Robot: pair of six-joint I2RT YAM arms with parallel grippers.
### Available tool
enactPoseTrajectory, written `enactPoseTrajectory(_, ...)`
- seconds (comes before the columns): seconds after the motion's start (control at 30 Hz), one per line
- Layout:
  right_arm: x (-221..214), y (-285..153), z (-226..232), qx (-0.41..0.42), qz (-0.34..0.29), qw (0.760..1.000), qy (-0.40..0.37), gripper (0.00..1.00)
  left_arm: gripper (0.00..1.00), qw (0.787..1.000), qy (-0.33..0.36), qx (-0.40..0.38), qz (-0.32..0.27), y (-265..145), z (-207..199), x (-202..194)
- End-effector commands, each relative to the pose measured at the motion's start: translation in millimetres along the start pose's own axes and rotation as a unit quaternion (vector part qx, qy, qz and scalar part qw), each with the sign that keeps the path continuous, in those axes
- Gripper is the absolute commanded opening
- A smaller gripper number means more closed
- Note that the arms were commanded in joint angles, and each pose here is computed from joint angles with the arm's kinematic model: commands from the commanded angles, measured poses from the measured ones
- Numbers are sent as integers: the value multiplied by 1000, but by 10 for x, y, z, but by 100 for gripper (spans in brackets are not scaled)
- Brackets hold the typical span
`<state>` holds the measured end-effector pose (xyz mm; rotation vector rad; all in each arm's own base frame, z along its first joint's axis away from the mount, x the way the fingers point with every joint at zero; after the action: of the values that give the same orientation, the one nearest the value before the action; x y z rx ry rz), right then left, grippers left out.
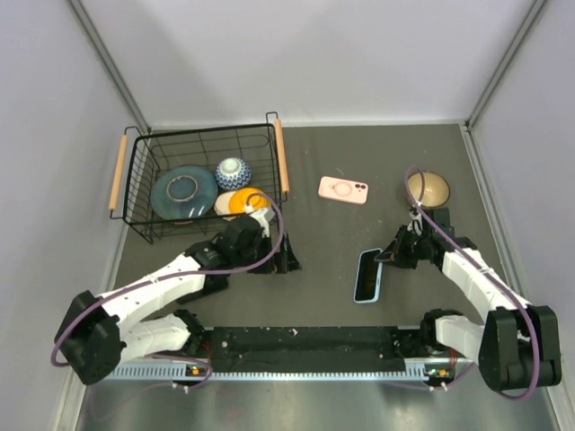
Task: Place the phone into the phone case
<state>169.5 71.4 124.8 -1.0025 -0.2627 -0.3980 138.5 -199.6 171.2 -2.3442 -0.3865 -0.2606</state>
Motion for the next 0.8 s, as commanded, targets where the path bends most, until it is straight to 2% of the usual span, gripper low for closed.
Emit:
enactPoseTrajectory(0.0, 461, -78, 68, -18, -53, 998, -42, 0, 99, 978, -74, 150, -126, -114, 424, 227)
enactPoseTrajectory(0.1, 528, -24, -85, -59, -51, 997, -26, 2, 98, 961, -117, 183, -173, -186, 624, 265)
enactPoseTrajectory(0.23, 554, 2, -137, -65, -53, 996, -15, 10, 99, 926, -159, 224, -260, -331, 859, 304)
enactPoseTrajectory(0.43, 567, 62, -228, -89, -55, 994, -18, 15, 98, 891, -227, 235, -316, -443, 1091, 308)
enactPoseTrajectory(0.53, 569, 100, -257, -91, -55, 994, -19, 17, 97, 855, -291, 287, -321, -514, 1233, 267)
enactPoseTrajectory(0.67, 571, 141, -270, -87, -50, 995, -17, 23, 95, 787, -350, 365, -353, -692, 1377, 341)
enactPoseTrajectory(0.77, 563, 129, -255, -82, -51, 995, -17, 30, 89, 757, -376, 391, -364, -778, 1495, 380)
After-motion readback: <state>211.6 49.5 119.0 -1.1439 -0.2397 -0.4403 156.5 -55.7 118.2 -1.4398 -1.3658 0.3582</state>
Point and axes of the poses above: each gripper's point midway between its finger pads, its own y axis out along the fingers, its own z axis along the line the jaws close on, x = y × z, the point moved 9 cm from there along -y, back along the fingers, and after that the axes turned 13 degrees about -y, right-handed, at the moved point
